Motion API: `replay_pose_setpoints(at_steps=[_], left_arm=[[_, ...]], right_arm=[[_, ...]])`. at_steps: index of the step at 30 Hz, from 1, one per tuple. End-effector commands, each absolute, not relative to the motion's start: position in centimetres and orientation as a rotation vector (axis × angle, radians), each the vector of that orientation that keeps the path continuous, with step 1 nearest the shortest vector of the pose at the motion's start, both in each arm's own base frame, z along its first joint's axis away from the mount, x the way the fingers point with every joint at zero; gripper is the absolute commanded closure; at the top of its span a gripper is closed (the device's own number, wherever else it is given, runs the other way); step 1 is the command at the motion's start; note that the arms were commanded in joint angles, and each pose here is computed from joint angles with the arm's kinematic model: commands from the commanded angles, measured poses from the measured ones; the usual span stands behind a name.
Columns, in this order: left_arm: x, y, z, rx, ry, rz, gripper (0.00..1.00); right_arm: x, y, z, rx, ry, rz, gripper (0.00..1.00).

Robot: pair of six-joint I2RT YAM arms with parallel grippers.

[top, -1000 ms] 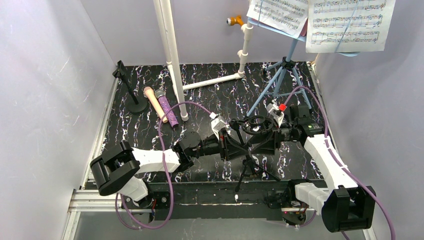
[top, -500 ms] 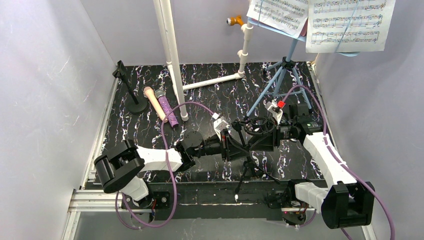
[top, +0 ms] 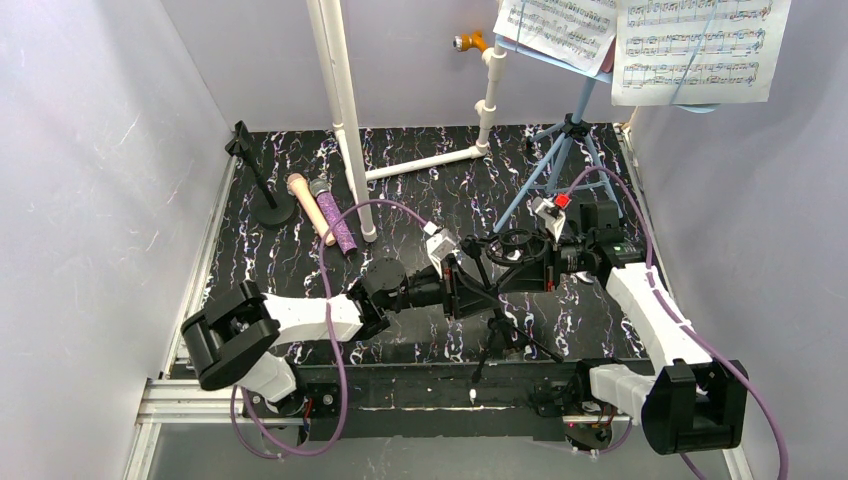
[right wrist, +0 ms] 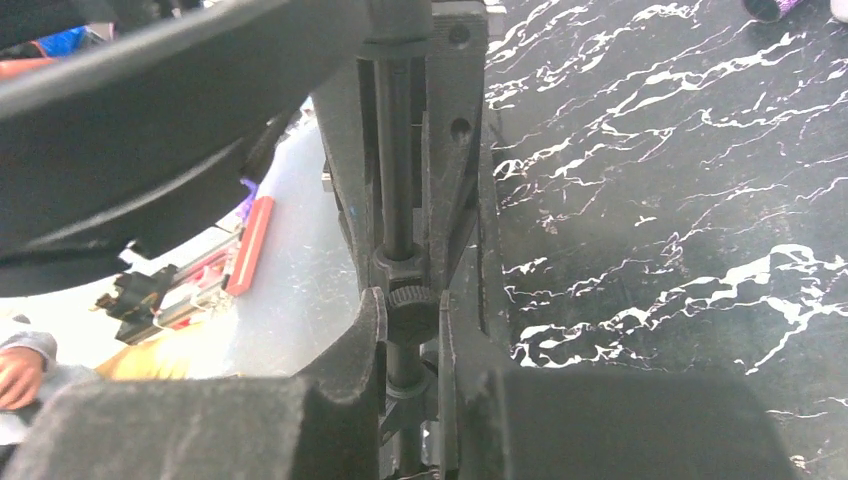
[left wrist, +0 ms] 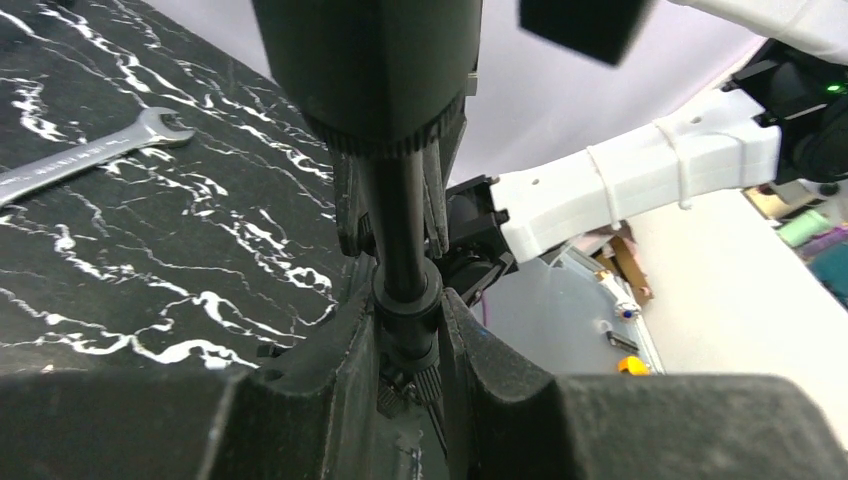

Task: Pack up the instrument practice props
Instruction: Unscrew the knob on the microphone stand.

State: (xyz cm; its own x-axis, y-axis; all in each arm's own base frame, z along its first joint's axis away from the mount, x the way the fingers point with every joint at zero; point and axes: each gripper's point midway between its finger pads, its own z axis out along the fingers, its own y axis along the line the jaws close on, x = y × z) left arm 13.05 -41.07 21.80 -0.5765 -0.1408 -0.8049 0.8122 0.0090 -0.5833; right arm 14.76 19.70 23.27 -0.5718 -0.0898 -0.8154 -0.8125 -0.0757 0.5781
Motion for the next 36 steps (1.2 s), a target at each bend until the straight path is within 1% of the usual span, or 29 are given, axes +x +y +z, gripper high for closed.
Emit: replay_pose_setpoints(at_steps=[1, 3, 5, 8, 14, 22, 24, 27, 29, 34, 36], left_arm=[[13.2, -40.5, 26.5, 0.846, 1.398, -1.499, 1.0], [13.6, -40.1, 25.5, 0.905, 1.444, -1.396, 1.0], [13.9, -39.7, 24.9, 0.964, 1.471, -1.305, 1.0], [14.3, -39.4, 24.3, 1.041, 1.484, -1.192, 1.0], [15.0, -39.0, 23.2, 1.114, 1.491, -1.077, 1.0], [15.4, -38.7, 23.7, 1.191, 1.421, -0.945, 1.0], [15.3, -38.7, 23.8, 1.185, 1.425, -0.954, 1.0], [14.6, -39.2, 23.6, 1.142, 1.488, -1.042, 1.0], [13.3, -40.7, 24.1, 1.045, 1.512, -1.243, 1.0], [12.8, -41.3, 24.9, 0.984, 1.491, -1.337, 1.0], [12.6, -42.0, 25.1, 0.915, 1.514, -1.432, 1.0]], right_arm=[[16.4, 19.4, 24.4, -0.829, 1.777, 1.785, 0.99], [17.4, 19.4, 23.7, -0.733, 1.88, 1.775, 0.99], [18.6, 19.6, 22.8, -0.553, 1.985, 1.786, 0.99], [19.0, 19.9, 23.1, -0.353, 1.987, 1.847, 0.99], [19.1, 19.9, 23.4, -0.29, 2.036, 1.859, 0.99], [19.8, 20.0, 22.7, -0.191, 2.099, 1.901, 0.99], [19.9, 20.0, 22.9, -0.215, 2.081, 1.885, 0.99], [19.6, 20.0, 23.7, -0.286, 2.016, 1.838, 0.99], [18.9, 20.1, 25.1, -0.425, 1.877, 1.763, 0.99], [18.2, 20.2, 25.8, -0.469, 1.841, 1.764, 0.99], [17.6, 20.2, 26.7, -0.517, 1.765, 1.745, 0.99]])
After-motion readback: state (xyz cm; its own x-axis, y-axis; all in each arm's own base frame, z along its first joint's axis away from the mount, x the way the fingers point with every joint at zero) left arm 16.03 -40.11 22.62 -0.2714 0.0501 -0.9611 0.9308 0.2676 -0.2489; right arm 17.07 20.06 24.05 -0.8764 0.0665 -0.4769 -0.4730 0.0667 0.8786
